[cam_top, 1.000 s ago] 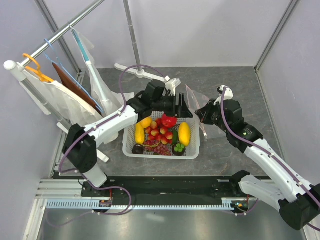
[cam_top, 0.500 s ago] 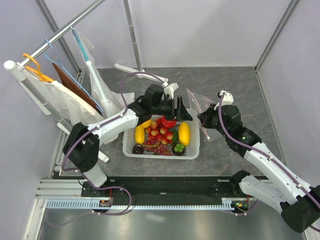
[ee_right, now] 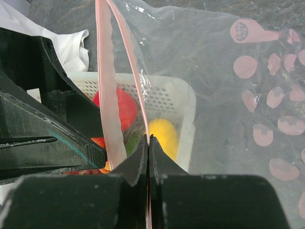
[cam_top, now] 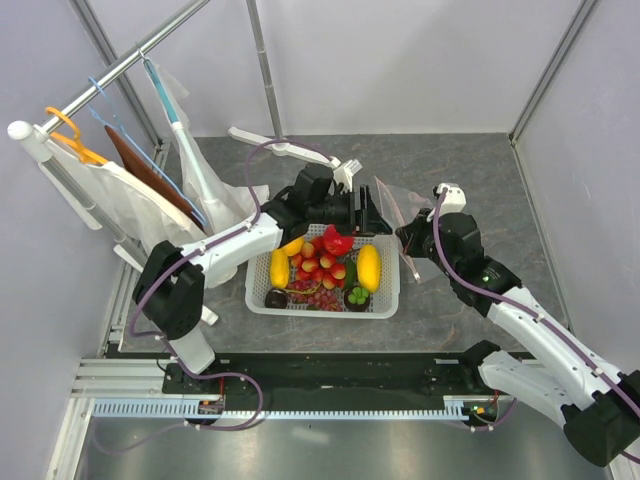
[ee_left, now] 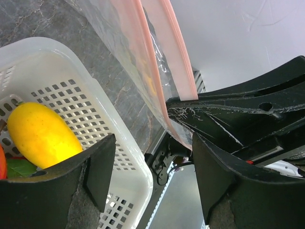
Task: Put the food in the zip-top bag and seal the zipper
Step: Open the zipper of the food storage bag.
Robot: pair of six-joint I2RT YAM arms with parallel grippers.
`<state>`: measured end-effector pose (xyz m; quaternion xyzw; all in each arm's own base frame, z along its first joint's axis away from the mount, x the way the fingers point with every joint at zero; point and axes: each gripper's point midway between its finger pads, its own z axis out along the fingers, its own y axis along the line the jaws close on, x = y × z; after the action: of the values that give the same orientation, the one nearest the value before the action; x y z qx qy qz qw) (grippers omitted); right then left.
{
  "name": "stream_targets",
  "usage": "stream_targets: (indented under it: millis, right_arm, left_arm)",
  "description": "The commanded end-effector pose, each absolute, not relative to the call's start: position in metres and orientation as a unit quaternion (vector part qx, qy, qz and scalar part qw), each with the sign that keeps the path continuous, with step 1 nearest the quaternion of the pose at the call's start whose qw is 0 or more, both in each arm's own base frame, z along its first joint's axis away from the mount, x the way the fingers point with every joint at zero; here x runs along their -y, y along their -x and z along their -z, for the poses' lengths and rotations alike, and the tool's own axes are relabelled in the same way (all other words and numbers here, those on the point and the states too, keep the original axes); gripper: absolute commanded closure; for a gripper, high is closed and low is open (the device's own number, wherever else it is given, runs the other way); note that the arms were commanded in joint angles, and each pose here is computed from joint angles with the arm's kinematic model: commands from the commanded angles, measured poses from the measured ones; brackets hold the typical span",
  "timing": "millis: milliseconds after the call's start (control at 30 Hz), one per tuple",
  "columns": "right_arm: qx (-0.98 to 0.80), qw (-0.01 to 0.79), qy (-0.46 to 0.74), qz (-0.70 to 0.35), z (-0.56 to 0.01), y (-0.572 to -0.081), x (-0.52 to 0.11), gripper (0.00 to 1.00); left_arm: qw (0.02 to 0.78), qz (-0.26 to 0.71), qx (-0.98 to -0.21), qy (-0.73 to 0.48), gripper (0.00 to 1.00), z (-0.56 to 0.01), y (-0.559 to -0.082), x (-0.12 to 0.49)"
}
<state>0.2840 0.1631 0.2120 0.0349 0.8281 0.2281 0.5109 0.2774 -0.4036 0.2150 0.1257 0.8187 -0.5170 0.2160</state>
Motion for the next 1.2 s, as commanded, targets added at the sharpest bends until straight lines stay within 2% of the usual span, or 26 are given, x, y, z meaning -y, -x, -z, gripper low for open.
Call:
stream_targets:
  millis: [0, 133, 233, 267, 333, 367, 400, 733, 933, 1100, 1167]
  right_arm:
    - [-0.811, 0.536, -0.026, -0.233, -0.224, -0.288, -0.167, 1.00]
    - [-0.809, 0.544, -0.012, -0.223, -0.231, -0.288, -0.166, 1.00]
    - [-0.808, 0.555, -0.019, -0.196, -0.239, -0.288, -0.154, 1.00]
    - [-0.808, 0.560, -0.026, -0.184, -0.242, -0.288, -0.147, 1.00]
    - [-0.807, 0.571, -0.047, -0.143, -0.247, -0.289, -0.129, 1.00]
    - [-0.804, 0.576, -0.052, -0.134, -0.253, -0.288, -0.123, 1.00]
    - [-0.802, 0.581, -0.055, -0.125, -0.258, -0.288, -0.118, 1.00]
    - [-0.782, 0.616, -0.044, -0.087, -0.325, -0.267, -0.088, 1.00]
    - [-0.823, 0.561, -0.021, -0.087, -0.274, -0.258, -0.096, 1.00]
    - [-0.843, 0.528, -0.053, -0.085, -0.231, -0.267, -0.103, 1.00]
    - [-0.839, 0.532, -0.053, -0.099, -0.232, -0.269, -0.107, 1.00]
  left_arm:
    - [0.233, 0.528, -0.809, -0.112, 0.29, -0.230, -0.286, 0.415]
    - [0.232, 0.521, -0.814, -0.110, 0.34, -0.222, -0.291, 0.419]
    - [0.229, 0.505, -0.824, -0.112, 0.56, -0.216, -0.294, 0.416]
    - [0.231, 0.501, -0.826, -0.116, 0.70, -0.214, -0.295, 0.415]
    - [0.230, 0.485, -0.835, -0.118, 0.83, -0.207, -0.297, 0.407]
    - [0.233, 0.479, -0.837, -0.122, 0.94, -0.206, -0.298, 0.404]
    - [0.236, 0.472, -0.840, -0.127, 0.98, -0.204, -0.297, 0.401]
    - [0.264, 0.402, -0.857, -0.187, 0.98, -0.187, -0.312, 0.375]
    - [0.252, 0.405, -0.840, -0.261, 0.97, -0.184, -0.310, 0.389]
    - [0.251, 0.400, -0.829, -0.299, 0.89, -0.178, -0.305, 0.386]
    - [0.252, 0.398, -0.828, -0.305, 0.85, -0.177, -0.304, 0.383]
